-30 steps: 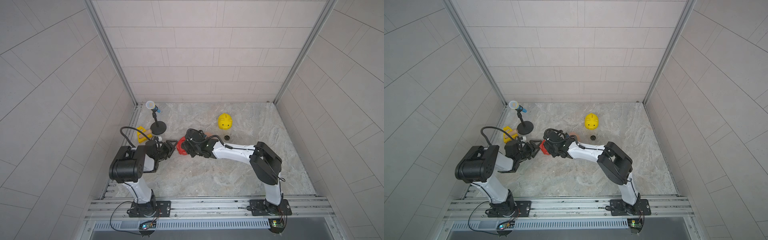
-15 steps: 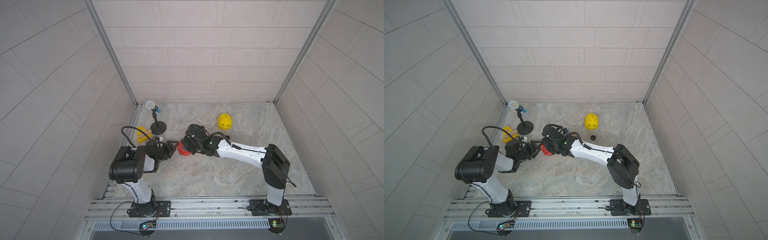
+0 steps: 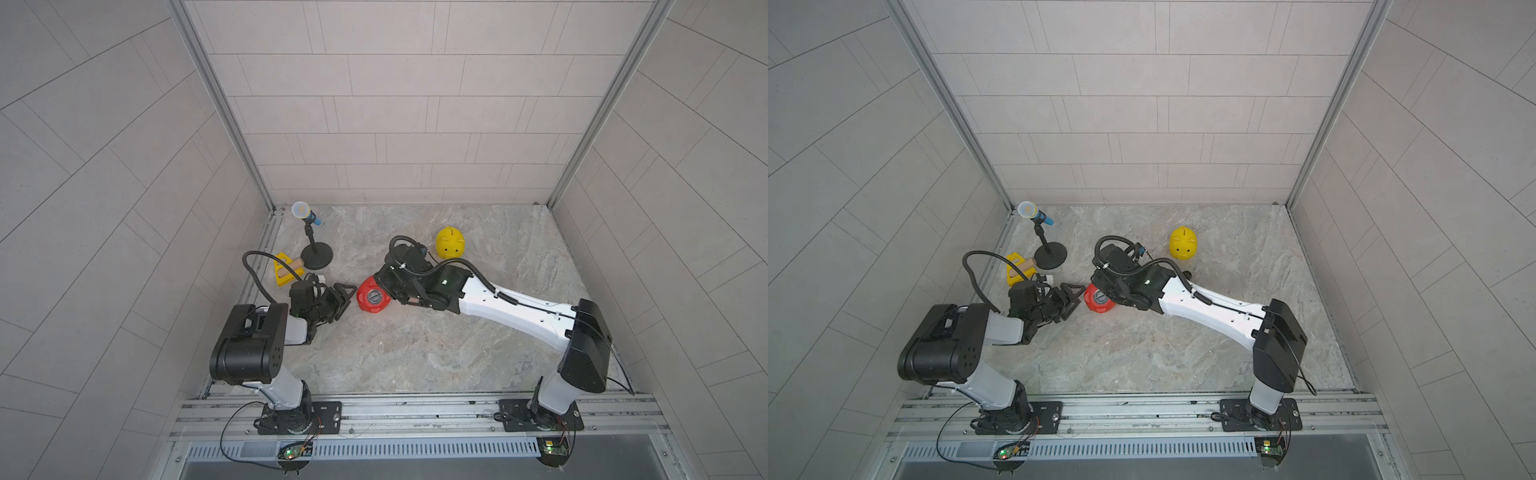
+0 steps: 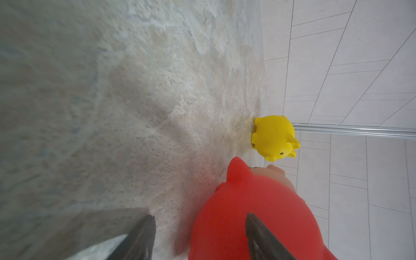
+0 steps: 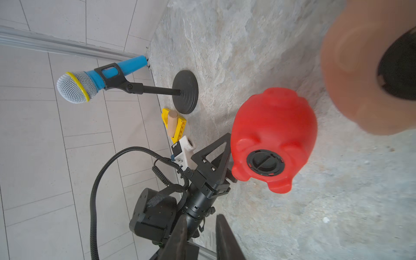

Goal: Close piggy banks
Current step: Move the piggy bank to the center of the board.

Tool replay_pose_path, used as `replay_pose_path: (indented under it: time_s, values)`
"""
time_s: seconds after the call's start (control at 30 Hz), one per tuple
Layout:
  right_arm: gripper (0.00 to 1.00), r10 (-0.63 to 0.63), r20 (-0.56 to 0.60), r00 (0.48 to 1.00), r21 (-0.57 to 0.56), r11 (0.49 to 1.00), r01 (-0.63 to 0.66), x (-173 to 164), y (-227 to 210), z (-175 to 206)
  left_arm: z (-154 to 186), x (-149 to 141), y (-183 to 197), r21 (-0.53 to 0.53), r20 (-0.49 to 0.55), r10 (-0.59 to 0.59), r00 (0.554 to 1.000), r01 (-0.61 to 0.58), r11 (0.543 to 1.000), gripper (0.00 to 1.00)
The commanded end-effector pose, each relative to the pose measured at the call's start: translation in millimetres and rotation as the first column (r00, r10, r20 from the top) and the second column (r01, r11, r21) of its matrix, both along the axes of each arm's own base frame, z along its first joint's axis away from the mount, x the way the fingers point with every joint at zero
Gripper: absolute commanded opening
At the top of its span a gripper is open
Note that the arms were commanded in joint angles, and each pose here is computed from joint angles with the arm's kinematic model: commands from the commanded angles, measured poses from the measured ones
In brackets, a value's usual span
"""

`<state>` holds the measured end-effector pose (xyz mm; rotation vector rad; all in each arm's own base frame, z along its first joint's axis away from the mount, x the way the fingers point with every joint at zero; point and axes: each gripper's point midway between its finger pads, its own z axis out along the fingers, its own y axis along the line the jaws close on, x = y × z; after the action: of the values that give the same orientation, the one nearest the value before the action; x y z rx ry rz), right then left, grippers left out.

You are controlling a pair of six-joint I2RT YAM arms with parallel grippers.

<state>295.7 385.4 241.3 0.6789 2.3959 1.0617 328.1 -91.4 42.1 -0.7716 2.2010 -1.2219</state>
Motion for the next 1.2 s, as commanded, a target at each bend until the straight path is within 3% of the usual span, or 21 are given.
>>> replay_pose_path:
  time_s: [0.0, 0.13, 0.3, 0.5, 0.67, 0.87, 1.17]
  values:
    - [0.25, 0.06, 0.091, 0.994, -0.199, 0.979, -0.041, -10.4, -42.3, 11.2, 2.4, -7.7, 13.5, 0.093, -0.031, 0.023, 0.999, -0.02, 0.995, 0.71]
    - [0.29, 0.143, 0.234, 0.962, -0.377, 0.925, -0.046, -17.8, -87.7, 37.9, 29.6, -13.9, 28.9, 0.207, -0.001, 0.062, 0.998, -0.06, 0.976, 0.74]
    - [0.35, 0.273, 0.416, 0.867, -0.568, 0.823, 0.014, -28.7, -151.4, 65.4, 74.2, -28.1, 49.2, 0.315, 0.083, 0.134, 0.987, -0.154, 0.936, 0.76]
    - [0.46, 0.495, 0.507, 0.706, -0.704, 0.71, 0.008, -50.3, -191.7, 68.6, 137.7, -47.4, 53.3, 0.311, 0.278, 0.15, 0.949, -0.237, 0.92, 0.77]
    - [0.59, 0.56, 0.559, 0.612, -0.739, 0.671, 0.062, -69.7, -219.4, 44.3, 167.0, -58.9, 46.1, 0.309, 0.356, 0.104, 0.929, -0.222, 0.925, 0.77]
    - [0.62, 0.474, 0.65, 0.594, -0.671, 0.724, 0.157, -79.8, -247.1, 20.6, 174.8, -78.7, 43.7, 0.366, 0.363, 0.049, 0.93, -0.191, 0.911, 0.77]
    - [0.63, 0.463, 0.627, 0.627, -0.7, 0.688, 0.192, -75.1, -255.7, -3.4, 203.6, -97.7, 45.0, 0.433, 0.384, 0.002, 0.923, -0.182, 0.883, 0.77]
